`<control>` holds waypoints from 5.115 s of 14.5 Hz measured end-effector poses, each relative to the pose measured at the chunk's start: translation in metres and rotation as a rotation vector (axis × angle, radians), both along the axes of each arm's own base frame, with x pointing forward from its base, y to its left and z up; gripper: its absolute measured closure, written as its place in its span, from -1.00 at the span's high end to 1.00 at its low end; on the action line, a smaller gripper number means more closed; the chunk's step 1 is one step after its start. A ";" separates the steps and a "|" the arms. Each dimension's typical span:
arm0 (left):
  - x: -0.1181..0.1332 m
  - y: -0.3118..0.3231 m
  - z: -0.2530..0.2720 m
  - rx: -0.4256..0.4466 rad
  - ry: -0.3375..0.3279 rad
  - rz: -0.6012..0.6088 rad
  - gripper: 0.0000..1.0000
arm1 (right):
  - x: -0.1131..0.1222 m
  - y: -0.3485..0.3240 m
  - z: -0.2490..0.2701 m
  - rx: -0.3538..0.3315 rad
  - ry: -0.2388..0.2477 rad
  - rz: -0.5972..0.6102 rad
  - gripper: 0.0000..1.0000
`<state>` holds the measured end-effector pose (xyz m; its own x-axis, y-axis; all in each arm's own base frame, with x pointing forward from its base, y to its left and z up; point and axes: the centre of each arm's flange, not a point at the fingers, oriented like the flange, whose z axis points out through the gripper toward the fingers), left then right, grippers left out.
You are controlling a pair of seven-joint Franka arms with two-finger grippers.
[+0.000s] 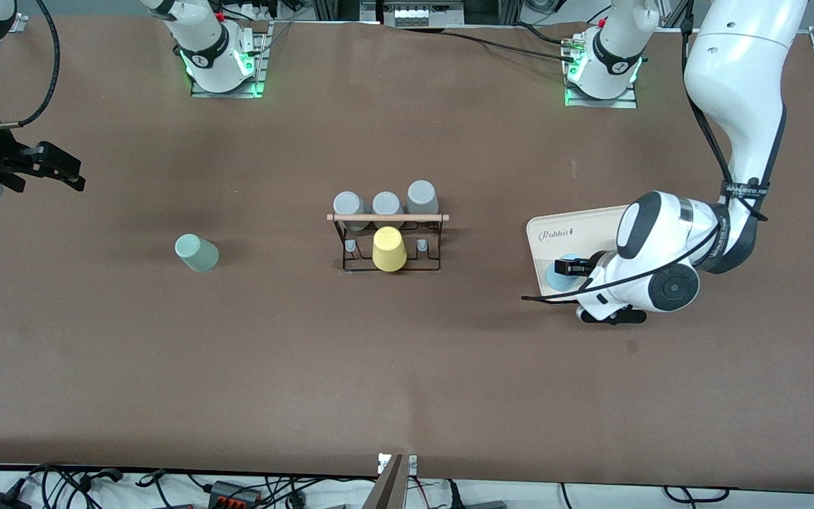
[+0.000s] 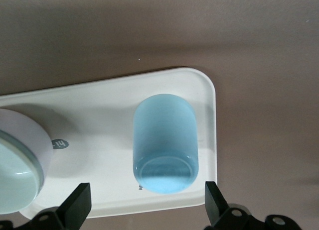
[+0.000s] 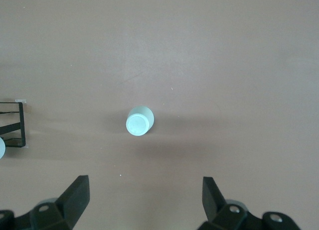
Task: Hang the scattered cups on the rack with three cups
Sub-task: 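Lower the left gripper onto the light blue cup on the tray and grasp it, then lift the blue cup with the left gripper toward the rack, then hang the blue cup on the rack while the right gripper reaches the mint cup, then open the left gripper and withdraw while the right gripper grasps the mint cup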
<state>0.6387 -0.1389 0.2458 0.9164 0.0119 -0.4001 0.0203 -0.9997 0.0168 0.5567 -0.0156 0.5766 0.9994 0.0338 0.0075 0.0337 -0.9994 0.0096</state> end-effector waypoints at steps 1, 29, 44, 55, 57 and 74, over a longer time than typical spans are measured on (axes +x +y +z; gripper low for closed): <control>0.000 0.000 -0.008 -0.001 0.007 0.000 1.00 | 0.000 0.000 0.000 0.000 0.000 0.000 1.00; 0.000 -0.141 0.133 -0.153 0.000 0.164 0.32 | 0.003 -0.002 -0.005 0.000 0.006 -0.004 1.00; -0.035 -0.286 0.132 -0.209 0.086 0.523 0.32 | 0.046 0.012 -0.122 -0.006 0.165 0.021 1.00; -0.041 -0.298 0.114 -0.110 -0.046 0.438 0.32 | 0.045 0.035 -0.244 -0.036 0.144 0.062 1.00; -0.046 -0.305 0.103 -0.062 -0.090 0.390 0.32 | 0.035 0.045 -0.269 -0.035 0.114 0.077 1.00; 0.005 -0.076 0.318 -0.015 -0.346 0.332 1.00 | 0.016 0.062 -0.349 -0.040 0.173 0.090 1.00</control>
